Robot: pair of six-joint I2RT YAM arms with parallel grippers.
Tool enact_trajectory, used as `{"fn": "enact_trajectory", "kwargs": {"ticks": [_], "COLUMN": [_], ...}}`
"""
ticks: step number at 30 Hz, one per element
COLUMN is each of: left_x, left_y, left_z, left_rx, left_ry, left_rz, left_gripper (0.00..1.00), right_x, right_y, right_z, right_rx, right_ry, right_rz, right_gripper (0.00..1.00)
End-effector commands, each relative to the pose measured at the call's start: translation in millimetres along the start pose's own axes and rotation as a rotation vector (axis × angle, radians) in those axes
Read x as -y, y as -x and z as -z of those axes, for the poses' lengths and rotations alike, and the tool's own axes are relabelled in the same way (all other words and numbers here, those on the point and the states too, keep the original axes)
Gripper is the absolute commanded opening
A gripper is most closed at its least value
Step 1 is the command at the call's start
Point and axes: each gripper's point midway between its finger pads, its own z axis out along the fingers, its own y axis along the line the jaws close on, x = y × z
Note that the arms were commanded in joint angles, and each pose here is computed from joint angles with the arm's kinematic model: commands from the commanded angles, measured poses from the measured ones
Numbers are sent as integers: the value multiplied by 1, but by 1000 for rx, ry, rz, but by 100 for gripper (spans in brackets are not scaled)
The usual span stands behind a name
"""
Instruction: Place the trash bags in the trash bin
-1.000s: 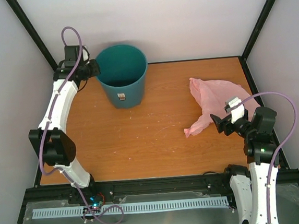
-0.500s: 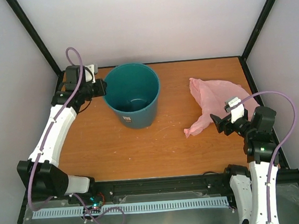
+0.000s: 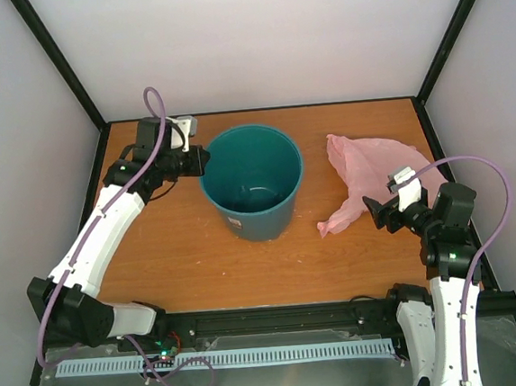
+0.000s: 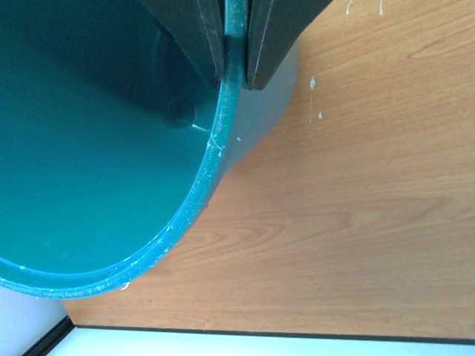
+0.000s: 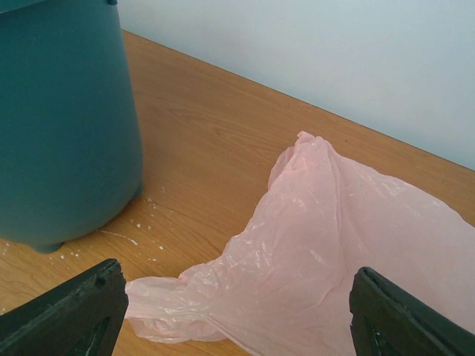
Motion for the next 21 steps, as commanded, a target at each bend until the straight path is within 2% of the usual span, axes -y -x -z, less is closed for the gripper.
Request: {"fn": "enact_trajectory", "kwargs": {"ticks": [1, 8, 14, 18, 21], "left_x": [11, 19, 11, 11, 5], "left_y": [8, -7, -9, -6, 4], "left_z": [21, 6, -5, -5, 5], "left_rx": [7, -47, -57, -49, -13], "left_ry": [-19, -86, -53, -49, 1], "left_rz": [9, 16, 7, -2, 8], "left_gripper": [3, 3, 11, 24, 42], "right_x": [0, -1, -1, -2, -2], "right_y": [-2, -2, -2, -2, -2], "right_z": [-1, -1, -1, -1, -1], "right_rx": [0, 2, 2, 2, 2], "right_ry": [0, 2, 3, 5, 7], "right_rz": [-2, 1, 1, 2, 3], "right_gripper": [82, 82, 82, 82, 82]}}
